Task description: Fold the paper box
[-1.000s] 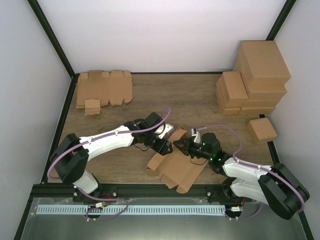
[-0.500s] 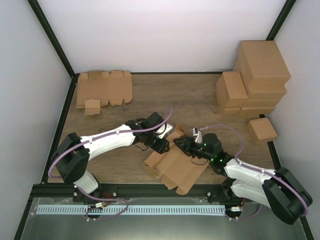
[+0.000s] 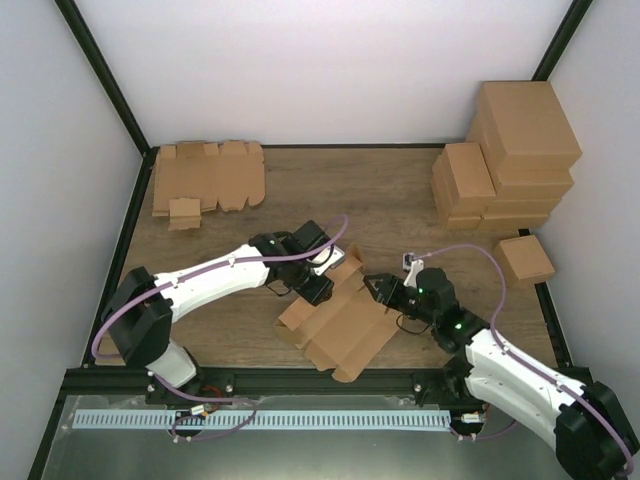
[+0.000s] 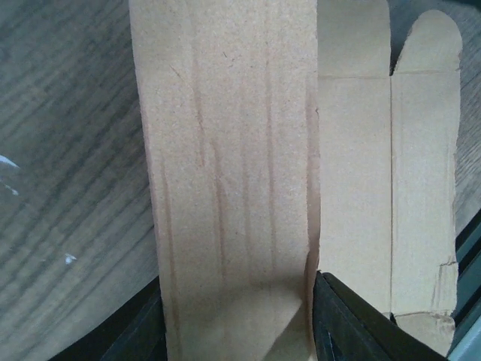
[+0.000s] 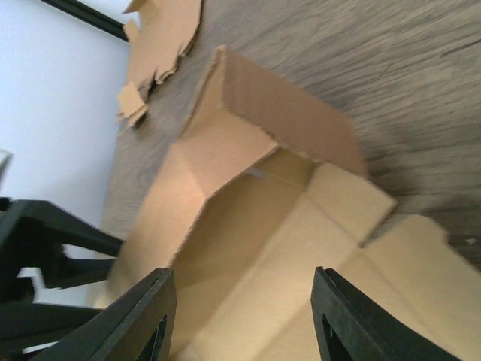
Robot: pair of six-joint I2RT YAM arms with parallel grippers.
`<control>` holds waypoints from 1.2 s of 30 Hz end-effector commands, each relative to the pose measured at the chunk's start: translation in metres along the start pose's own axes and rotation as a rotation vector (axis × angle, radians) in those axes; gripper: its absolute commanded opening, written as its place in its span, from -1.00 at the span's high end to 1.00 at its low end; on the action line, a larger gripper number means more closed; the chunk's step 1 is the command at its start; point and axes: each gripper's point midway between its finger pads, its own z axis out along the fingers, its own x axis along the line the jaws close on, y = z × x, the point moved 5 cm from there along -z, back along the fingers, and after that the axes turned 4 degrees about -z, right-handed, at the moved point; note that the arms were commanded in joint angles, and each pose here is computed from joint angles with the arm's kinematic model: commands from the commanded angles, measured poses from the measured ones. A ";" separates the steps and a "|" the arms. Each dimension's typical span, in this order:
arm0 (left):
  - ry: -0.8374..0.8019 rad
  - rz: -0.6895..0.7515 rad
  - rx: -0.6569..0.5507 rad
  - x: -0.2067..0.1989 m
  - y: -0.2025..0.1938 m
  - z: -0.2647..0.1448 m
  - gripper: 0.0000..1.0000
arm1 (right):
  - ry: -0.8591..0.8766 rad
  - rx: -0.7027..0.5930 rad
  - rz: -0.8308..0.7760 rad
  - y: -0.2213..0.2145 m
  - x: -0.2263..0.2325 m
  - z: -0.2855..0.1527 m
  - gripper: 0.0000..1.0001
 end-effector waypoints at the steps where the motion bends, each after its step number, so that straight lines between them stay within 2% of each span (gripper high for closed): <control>1: 0.060 0.089 0.017 0.004 0.001 -0.018 -0.01 | -0.096 -0.011 -0.247 0.021 0.004 0.001 -0.01; 7: 0.082 0.114 0.027 0.005 0.000 -0.023 -0.01 | -0.073 0.066 -0.530 0.029 0.017 0.018 -0.04; 14: 0.055 0.107 0.031 0.002 0.000 -0.023 -0.02 | -0.042 -0.073 -0.708 0.037 0.016 0.020 -0.04; 18: 0.045 0.107 0.031 0.000 0.000 -0.023 -0.02 | -0.031 -0.095 -0.741 0.040 0.019 0.024 -0.03; 28: 0.037 0.090 0.023 -0.001 0.001 -0.023 -0.02 | -0.076 -0.059 -0.749 0.050 0.019 0.043 0.26; 36: 0.010 0.066 0.025 -0.002 -0.004 -0.017 -0.02 | -0.097 -0.063 -0.763 0.056 0.024 0.052 0.36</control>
